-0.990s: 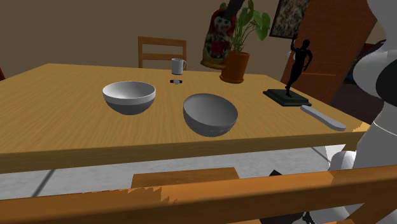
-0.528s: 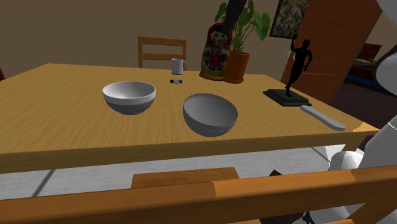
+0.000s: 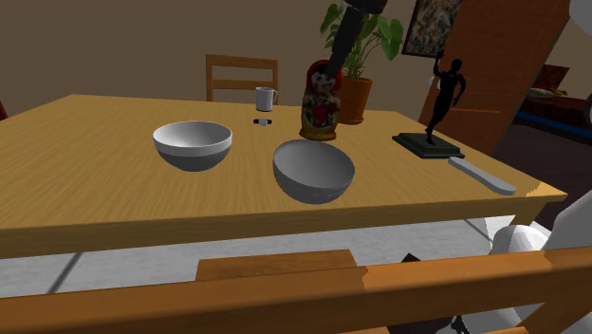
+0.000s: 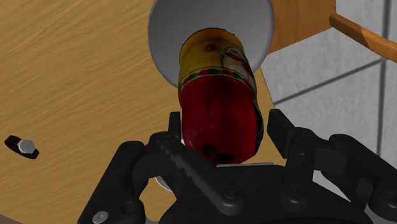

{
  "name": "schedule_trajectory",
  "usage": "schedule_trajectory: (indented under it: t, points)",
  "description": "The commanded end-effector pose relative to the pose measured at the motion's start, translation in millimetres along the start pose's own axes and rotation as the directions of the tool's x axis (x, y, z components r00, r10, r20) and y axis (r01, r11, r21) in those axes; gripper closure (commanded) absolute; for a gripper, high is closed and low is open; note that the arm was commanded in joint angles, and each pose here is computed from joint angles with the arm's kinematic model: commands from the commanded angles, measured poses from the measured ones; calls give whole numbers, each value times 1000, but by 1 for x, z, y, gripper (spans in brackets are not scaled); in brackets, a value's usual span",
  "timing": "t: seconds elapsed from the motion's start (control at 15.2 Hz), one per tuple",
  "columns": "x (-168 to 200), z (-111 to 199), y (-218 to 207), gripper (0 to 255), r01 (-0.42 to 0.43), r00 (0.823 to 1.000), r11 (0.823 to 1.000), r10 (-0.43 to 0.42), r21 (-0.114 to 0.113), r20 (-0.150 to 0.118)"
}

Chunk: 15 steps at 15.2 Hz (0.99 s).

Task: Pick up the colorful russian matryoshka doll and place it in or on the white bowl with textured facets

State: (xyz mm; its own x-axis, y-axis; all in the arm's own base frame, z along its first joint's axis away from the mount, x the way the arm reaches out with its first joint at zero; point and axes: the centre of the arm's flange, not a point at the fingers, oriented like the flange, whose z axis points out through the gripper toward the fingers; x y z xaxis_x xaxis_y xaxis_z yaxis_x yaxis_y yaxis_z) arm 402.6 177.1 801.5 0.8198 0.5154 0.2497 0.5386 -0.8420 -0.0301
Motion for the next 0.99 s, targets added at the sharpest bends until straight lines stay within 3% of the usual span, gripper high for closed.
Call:
schedule_trajectory:
  t: [0.0,0.46,0.92]
  points:
    - [-4,11,-1,255,0,1000,1000,0,0,-1]
    - [-13,47,0,255,0,1000,1000,0,0,-1]
    - [-13,47,0,255,0,1000,1000,0,0,-1]
